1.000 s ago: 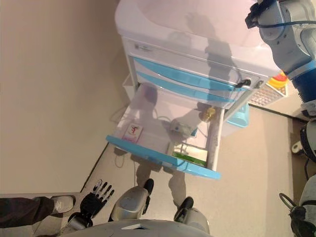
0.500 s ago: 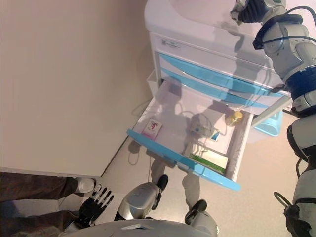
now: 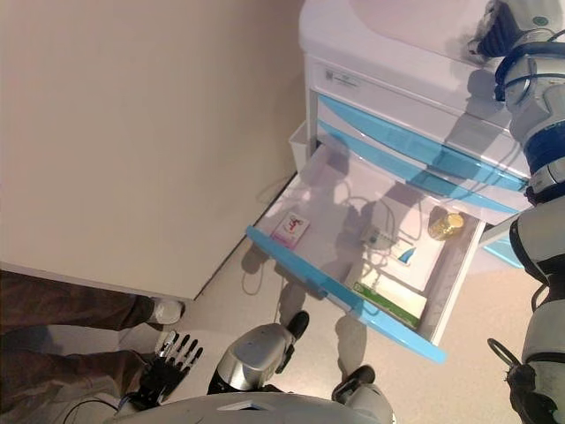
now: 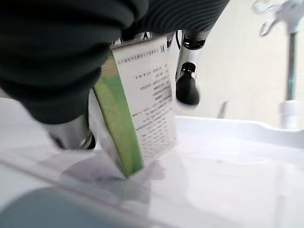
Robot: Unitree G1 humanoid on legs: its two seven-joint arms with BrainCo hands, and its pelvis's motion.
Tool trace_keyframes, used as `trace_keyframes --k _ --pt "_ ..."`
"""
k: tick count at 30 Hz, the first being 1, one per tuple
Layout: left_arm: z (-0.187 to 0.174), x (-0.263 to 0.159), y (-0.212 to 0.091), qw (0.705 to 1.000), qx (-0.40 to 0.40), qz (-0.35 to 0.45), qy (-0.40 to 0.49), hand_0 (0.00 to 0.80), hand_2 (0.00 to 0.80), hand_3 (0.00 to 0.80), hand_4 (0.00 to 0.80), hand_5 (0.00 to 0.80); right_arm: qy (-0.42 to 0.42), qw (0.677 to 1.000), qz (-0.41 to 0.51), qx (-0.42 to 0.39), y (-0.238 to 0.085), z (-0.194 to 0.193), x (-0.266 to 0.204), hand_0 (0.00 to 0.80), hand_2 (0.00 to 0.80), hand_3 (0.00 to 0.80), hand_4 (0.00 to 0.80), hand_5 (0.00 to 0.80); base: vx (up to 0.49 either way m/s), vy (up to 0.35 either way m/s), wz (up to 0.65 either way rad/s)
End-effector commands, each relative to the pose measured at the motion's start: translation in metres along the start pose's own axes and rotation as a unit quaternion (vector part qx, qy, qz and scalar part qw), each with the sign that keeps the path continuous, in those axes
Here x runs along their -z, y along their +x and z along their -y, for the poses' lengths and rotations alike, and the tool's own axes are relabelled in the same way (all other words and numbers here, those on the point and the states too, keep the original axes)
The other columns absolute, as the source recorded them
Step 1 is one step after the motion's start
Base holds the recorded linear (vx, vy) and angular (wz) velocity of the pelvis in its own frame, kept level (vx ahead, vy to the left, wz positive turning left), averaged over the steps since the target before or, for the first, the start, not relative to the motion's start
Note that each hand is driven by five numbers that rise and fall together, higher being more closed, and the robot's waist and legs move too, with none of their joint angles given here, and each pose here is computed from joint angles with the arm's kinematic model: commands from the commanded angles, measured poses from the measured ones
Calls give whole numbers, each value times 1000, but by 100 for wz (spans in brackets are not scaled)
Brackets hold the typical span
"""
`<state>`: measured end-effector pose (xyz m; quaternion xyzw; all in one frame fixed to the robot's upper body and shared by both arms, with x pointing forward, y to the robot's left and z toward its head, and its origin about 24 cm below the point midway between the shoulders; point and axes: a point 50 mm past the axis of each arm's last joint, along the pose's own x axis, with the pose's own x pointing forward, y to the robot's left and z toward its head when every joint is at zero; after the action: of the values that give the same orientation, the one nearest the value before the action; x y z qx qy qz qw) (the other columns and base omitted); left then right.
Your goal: Open the drawer and pick up the medicine
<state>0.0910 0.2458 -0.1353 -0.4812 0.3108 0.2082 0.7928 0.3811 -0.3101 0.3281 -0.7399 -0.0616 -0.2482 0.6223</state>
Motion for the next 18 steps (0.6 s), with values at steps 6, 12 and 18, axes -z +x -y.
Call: trace_keyframes --k 6,12,18 --pt "-18 0 -18 1000 -7 1 18 0 0 0 0 0 -60 978 74 183 10 71 -33 0 0 0 0 0 -1 -38 -1" --pt "-20 4 -20 999 3 -10 37 0 0 0 0 0 -51 961 154 222 2 90 -75 0 0 0 0 0 11 -40 -4" --pt "-18 1 -18 997 23 -16 72 0 0 0 0 0 -30 940 207 270 -9 116 -105 0 0 0 0 0 -29 -3 -6"
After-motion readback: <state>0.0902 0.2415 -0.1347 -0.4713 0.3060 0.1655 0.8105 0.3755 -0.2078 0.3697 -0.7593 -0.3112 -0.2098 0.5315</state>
